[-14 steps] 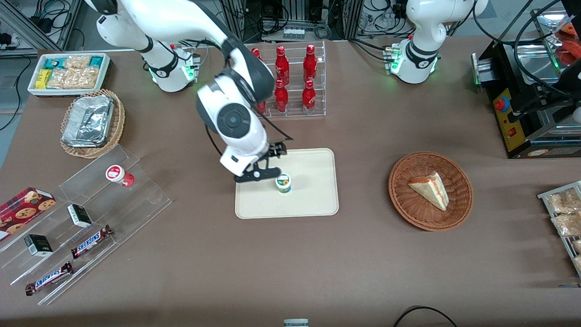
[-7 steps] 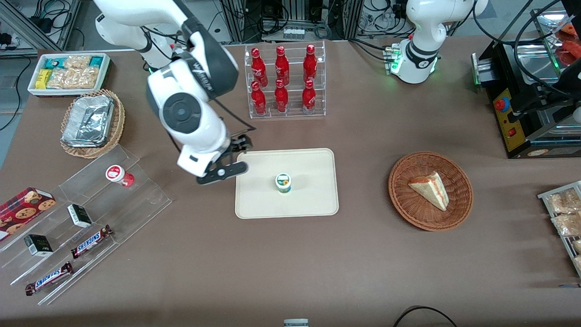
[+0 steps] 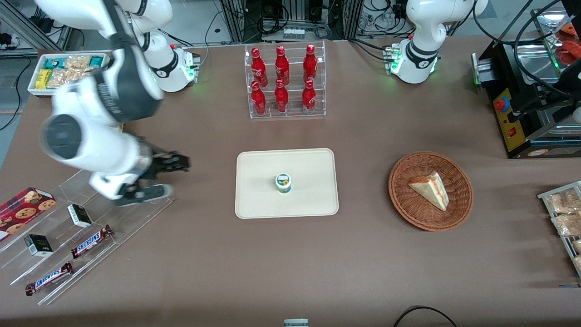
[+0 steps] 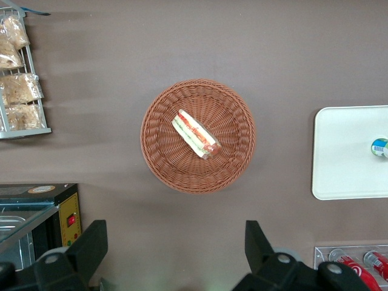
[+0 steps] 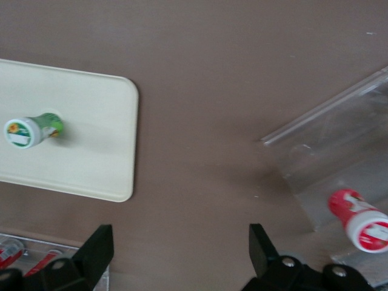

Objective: Place green gum on tray

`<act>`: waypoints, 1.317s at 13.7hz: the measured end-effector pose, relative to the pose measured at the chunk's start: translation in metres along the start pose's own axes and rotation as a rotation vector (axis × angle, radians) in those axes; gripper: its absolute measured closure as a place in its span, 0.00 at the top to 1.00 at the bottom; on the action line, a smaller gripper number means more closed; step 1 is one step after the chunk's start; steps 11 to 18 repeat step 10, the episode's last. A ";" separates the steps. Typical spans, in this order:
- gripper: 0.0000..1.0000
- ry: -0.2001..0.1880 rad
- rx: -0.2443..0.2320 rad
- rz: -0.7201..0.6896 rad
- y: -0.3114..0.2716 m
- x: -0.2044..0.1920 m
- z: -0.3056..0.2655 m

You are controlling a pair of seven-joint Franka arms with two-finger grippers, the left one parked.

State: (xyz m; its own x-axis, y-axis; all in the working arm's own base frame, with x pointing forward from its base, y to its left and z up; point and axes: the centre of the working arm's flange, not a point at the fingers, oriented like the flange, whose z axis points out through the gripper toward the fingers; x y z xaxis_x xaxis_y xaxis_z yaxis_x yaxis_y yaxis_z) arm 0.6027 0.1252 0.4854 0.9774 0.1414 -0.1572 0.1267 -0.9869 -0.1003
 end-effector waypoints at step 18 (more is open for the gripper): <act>1.00 -0.033 -0.020 0.029 0.136 -0.088 -0.077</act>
